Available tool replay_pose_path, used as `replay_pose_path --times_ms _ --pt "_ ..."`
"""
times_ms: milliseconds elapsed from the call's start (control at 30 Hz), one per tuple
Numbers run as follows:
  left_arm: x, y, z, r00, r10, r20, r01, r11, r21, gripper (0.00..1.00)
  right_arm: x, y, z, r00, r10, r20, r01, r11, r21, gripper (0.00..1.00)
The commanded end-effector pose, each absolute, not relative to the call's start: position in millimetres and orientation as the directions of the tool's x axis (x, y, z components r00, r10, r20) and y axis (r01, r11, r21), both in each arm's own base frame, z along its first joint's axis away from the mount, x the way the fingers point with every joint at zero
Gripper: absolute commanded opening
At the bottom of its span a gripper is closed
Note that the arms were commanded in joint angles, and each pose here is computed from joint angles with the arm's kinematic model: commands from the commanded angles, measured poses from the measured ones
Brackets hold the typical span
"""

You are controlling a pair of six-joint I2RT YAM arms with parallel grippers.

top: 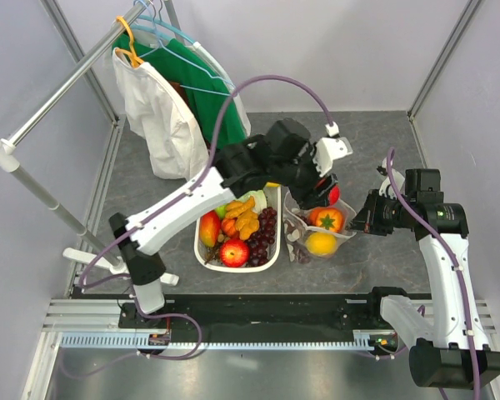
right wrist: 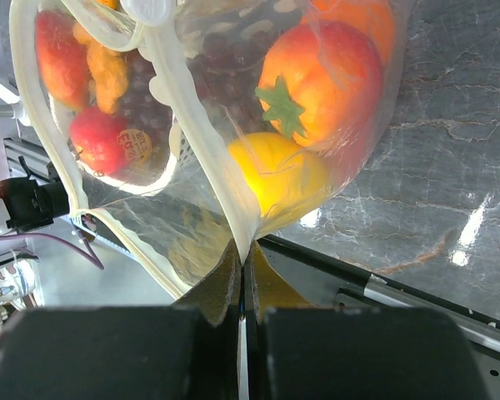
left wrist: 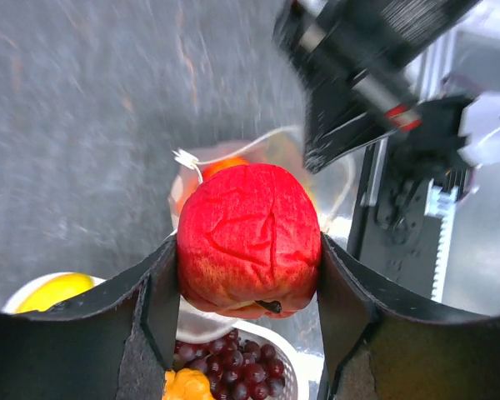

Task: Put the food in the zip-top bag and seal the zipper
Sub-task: Pick up the fake fruit from the bin, then place the fake fruit in the zipper food storage bag.

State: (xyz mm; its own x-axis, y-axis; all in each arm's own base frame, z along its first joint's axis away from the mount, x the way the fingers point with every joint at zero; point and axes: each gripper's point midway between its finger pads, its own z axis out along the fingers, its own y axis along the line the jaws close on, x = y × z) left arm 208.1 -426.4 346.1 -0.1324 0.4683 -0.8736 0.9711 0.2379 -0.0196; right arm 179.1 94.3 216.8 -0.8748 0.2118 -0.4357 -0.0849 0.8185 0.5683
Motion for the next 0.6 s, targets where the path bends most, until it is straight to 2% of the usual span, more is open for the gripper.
replay_pose_path --times_ms 0,33,133,300,400,467,500,533,567 --pt "209.5 -431.2 303.2 -0.125 0.581 -0.804 0.981 0.192 -0.014 0.66 186.5 96.1 236.0 -0.844 0.215 -0.492 -0.128 0.809 0.574 0.00" --pt "212.8 -429.5 300.5 -0.123 0.593 -0.796 0.979 0.203 0.000 0.81 185.9 96.1 235.6 -0.845 0.214 -0.490 -0.127 0.809 0.573 0.00" --pt "220.3 -419.0 304.6 -0.124 0.591 -0.797 0.976 0.216 0.008 1.00 185.3 96.6 232.3 -0.851 0.210 -0.481 -0.125 0.808 0.575 0.00" --pt "265.8 -385.3 336.4 -0.114 0.520 -0.847 0.956 0.290 0.050 1.00 184.8 95.9 228.6 -0.856 0.210 -0.473 -0.118 0.811 0.573 0.00" --pt "297.3 -356.1 328.1 -0.061 0.543 -0.837 0.950 0.289 0.119 1.00 184.8 95.6 228.7 -0.855 0.209 -0.475 -0.119 0.812 0.571 0.00" --pt "311.6 -344.4 320.2 0.081 0.574 -0.815 0.953 0.195 0.232 1.00 184.1 95.7 228.3 -0.855 0.209 -0.474 -0.118 0.812 0.571 0.00" --pt "319.2 -332.8 298.1 0.095 0.613 -0.784 0.951 0.177 0.253 1.00 184.4 95.5 227.9 -0.855 0.209 -0.474 -0.118 0.813 0.570 0.00" --pt "326.3 -328.2 298.7 0.223 0.633 -0.741 0.922 0.110 0.371 1.00 184.2 95.5 227.4 -0.856 0.209 -0.473 -0.117 0.813 0.571 0.00" --pt "330.1 -324.0 291.4 0.265 0.650 -0.712 0.907 0.083 0.414 0.99 184.1 95.0 226.8 -0.856 0.209 -0.473 -0.115 0.814 0.569 0.00"
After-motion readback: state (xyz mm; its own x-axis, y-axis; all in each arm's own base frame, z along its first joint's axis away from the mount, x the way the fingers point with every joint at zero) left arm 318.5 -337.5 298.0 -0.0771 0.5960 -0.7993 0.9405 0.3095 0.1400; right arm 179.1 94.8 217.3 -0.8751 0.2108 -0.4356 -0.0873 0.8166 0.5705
